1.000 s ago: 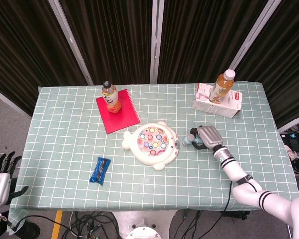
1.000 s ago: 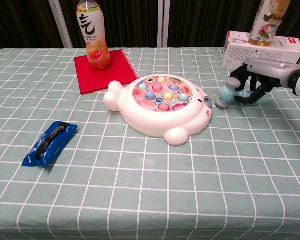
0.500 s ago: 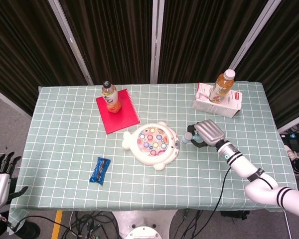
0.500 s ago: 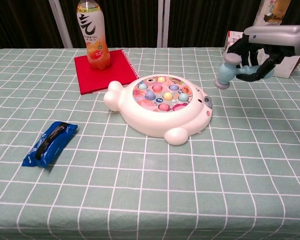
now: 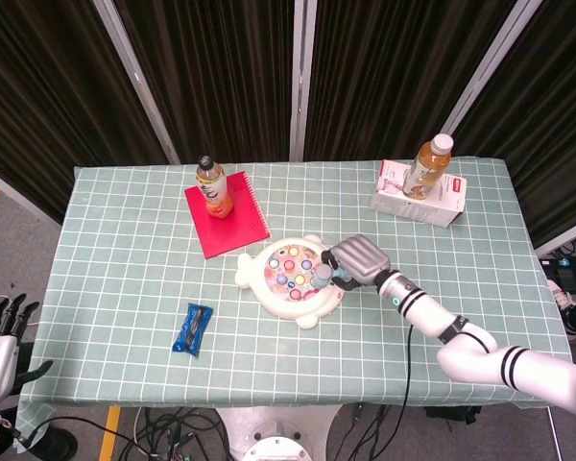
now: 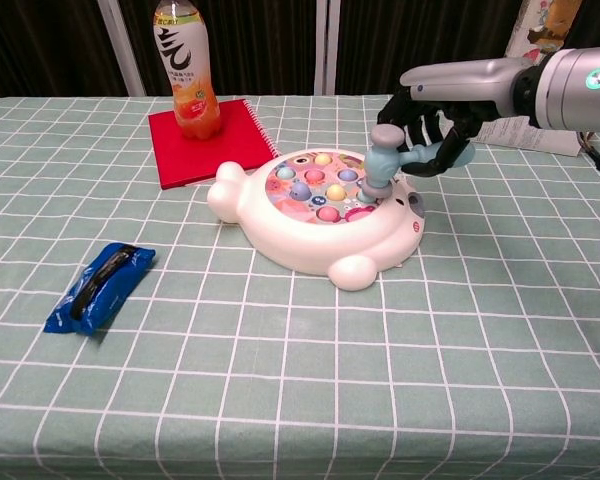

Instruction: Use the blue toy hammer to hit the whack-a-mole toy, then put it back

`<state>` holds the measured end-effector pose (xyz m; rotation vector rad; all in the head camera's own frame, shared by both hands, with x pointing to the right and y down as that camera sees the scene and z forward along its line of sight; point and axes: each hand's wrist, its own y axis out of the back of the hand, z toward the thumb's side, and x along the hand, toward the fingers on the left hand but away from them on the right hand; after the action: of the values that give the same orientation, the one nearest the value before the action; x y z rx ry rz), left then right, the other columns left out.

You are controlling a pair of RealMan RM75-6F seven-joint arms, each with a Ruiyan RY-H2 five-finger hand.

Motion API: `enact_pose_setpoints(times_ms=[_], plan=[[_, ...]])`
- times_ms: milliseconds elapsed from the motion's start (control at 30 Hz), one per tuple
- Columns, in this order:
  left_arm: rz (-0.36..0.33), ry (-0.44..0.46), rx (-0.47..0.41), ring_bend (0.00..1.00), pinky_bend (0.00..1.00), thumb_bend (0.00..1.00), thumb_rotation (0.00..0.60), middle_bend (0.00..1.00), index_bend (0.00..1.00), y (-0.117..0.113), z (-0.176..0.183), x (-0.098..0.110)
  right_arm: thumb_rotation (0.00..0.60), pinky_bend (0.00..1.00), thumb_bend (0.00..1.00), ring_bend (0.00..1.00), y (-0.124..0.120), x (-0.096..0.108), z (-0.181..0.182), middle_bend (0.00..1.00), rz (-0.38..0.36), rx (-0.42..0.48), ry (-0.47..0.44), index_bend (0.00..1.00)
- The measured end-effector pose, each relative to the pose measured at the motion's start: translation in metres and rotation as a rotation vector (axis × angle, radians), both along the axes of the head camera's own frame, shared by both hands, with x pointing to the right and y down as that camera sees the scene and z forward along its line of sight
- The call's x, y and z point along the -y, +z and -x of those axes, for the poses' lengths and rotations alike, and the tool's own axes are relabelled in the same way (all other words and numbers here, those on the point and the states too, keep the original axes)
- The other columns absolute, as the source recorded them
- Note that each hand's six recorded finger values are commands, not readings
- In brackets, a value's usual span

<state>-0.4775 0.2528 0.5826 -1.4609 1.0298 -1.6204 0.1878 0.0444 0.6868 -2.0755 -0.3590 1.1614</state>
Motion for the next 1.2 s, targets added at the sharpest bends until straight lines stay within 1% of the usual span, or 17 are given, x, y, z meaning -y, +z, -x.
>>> enact_pose_setpoints(times_ms=[133,200,300,400,600,733,867,933,1067,1200], plan=[[0.000,-0.003,-0.001,0.00,0.00,0.03,0.600,0.06,0.15,0.000,0.001,-0.002,0.600,0.63,0.49,0.50,0.004,0.000,0.005,0.61,-0.002,-0.018,-0.011,0.74],[-0.001,-0.005,0.000,0.00,0.00,0.03,0.600,0.06,0.15,0.000,0.002,-0.002,0.600,0.63,0.49,0.50,0.001,0.002,0.006,0.61,-0.009,-0.008,0.001,0.74],[0.000,-0.004,-0.001,0.00,0.00,0.03,0.600,0.06,0.15,0.001,0.002,-0.002,0.600,0.63,0.49,0.50,-0.009,0.011,0.005,0.61,-0.033,0.022,0.037,0.74],[-0.001,0.003,-0.003,0.00,0.00,0.03,0.600,0.06,0.15,0.001,0.000,-0.001,0.600,0.63,0.49,0.50,-0.013,0.019,0.002,0.61,-0.045,0.021,0.054,0.74],[0.002,-0.001,0.000,0.00,0.00,0.03,0.600,0.06,0.15,0.002,0.001,-0.001,0.600,0.63,0.49,0.50,-0.001,0.029,0.009,0.61,-0.030,-0.020,0.052,0.74],[0.008,-0.009,0.000,0.00,0.00,0.03,0.600,0.06,0.15,0.003,0.003,-0.002,0.600,0.63,0.49,0.50,0.011,0.030,0.018,0.61,-0.022,-0.049,0.035,0.74],[0.011,-0.013,-0.001,0.00,0.00,0.03,0.600,0.06,0.15,0.004,0.003,-0.004,0.600,0.63,0.49,0.50,0.020,0.028,0.024,0.61,-0.016,-0.076,0.017,0.74],[0.009,-0.013,-0.001,0.00,0.00,0.03,0.600,0.06,0.15,0.004,0.004,-0.004,0.600,0.63,0.49,0.50,0.019,0.028,0.025,0.61,-0.018,-0.066,0.023,0.74],[0.008,-0.009,-0.002,0.00,0.00,0.03,0.600,0.06,0.15,0.004,0.003,-0.003,0.600,0.63,0.49,0.50,0.006,0.032,0.030,0.61,-0.032,-0.022,0.044,0.74],[0.005,-0.006,-0.004,0.00,0.00,0.03,0.600,0.06,0.15,0.004,0.002,-0.002,0.600,0.63,0.49,0.50,-0.002,0.036,0.035,0.61,-0.043,-0.006,0.041,0.74]])
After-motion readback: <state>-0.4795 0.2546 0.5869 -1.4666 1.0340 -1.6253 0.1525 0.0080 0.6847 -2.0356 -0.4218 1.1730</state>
